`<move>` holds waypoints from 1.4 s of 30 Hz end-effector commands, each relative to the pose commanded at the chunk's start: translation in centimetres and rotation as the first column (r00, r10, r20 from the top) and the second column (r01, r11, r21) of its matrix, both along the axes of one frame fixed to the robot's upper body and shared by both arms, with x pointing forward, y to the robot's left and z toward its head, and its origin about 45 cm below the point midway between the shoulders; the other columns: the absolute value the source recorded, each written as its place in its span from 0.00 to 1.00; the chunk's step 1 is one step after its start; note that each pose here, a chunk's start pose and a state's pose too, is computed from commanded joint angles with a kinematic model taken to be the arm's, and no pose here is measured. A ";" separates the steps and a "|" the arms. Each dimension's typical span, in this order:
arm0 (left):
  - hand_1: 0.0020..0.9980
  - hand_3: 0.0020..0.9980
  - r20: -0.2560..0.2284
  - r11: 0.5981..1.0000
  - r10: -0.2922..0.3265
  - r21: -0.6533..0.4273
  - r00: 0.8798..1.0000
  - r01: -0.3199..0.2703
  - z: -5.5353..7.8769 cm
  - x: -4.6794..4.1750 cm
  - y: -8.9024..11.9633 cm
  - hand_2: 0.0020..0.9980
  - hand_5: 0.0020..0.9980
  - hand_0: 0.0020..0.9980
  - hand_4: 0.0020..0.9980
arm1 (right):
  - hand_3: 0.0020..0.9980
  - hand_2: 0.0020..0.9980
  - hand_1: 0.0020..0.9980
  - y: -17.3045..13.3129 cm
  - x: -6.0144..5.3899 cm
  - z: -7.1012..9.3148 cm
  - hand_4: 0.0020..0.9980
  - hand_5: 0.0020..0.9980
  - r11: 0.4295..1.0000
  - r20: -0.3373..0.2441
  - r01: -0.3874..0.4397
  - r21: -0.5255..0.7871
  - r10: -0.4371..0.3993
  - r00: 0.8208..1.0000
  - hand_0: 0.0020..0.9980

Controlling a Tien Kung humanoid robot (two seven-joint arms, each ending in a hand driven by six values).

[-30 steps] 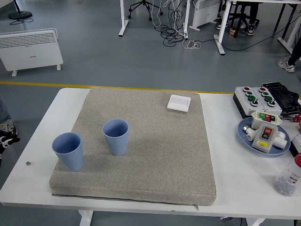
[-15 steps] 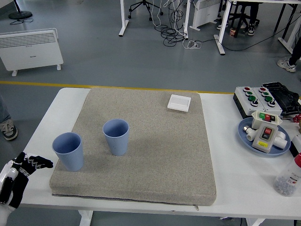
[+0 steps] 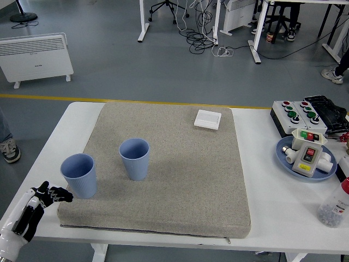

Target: Push cup pick cup insert cup

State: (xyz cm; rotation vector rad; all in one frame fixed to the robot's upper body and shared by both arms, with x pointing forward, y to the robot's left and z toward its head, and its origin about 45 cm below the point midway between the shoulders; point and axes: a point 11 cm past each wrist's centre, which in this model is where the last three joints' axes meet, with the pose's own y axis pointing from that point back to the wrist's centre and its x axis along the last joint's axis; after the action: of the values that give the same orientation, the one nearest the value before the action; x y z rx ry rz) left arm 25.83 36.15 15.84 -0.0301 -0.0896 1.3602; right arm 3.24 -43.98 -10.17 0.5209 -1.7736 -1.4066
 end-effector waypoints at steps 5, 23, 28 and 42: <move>0.56 0.47 -0.013 1.000 -0.021 0.003 1.000 0.021 -0.2 0.32 -0.2 0.53 1.00 0.53 0.60 | 0.58 0.60 0.59 0.0 0.0 0.0 0.10 0.56 1.000 0.002 0.002 -0.001 -0.002 1.000 0.68; 0.57 0.48 -0.080 0.995 -0.091 0.038 0.993 0.095 -2.0 2.01 -1.9 0.53 1.00 0.57 0.60 | 0.58 0.60 0.59 0.3 -0.1 -0.1 0.10 0.56 1.000 -0.001 0.004 0.005 -0.004 1.000 0.68; 0.57 0.48 -0.094 0.993 -0.089 0.064 0.992 0.095 -2.6 2.54 -1.7 0.54 1.00 0.58 0.60 | 0.58 0.60 0.59 0.3 0.0 -0.1 0.10 0.56 1.000 0.001 0.002 0.006 -0.002 1.000 0.68; 0.58 0.48 -0.102 0.989 -0.088 0.106 0.991 0.098 -3.2 3.03 -1.7 0.54 1.00 0.60 0.60 | 0.58 0.60 0.59 0.4 0.1 -0.2 0.10 0.56 1.000 0.004 0.007 0.008 -0.007 1.000 0.68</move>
State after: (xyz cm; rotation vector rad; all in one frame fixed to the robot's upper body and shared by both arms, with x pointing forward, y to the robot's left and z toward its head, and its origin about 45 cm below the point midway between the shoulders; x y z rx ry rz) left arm 28.86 34.46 12.63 0.1242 -0.0811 1.2594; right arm 3.30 -43.54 -10.33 0.5225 -1.7752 -1.4182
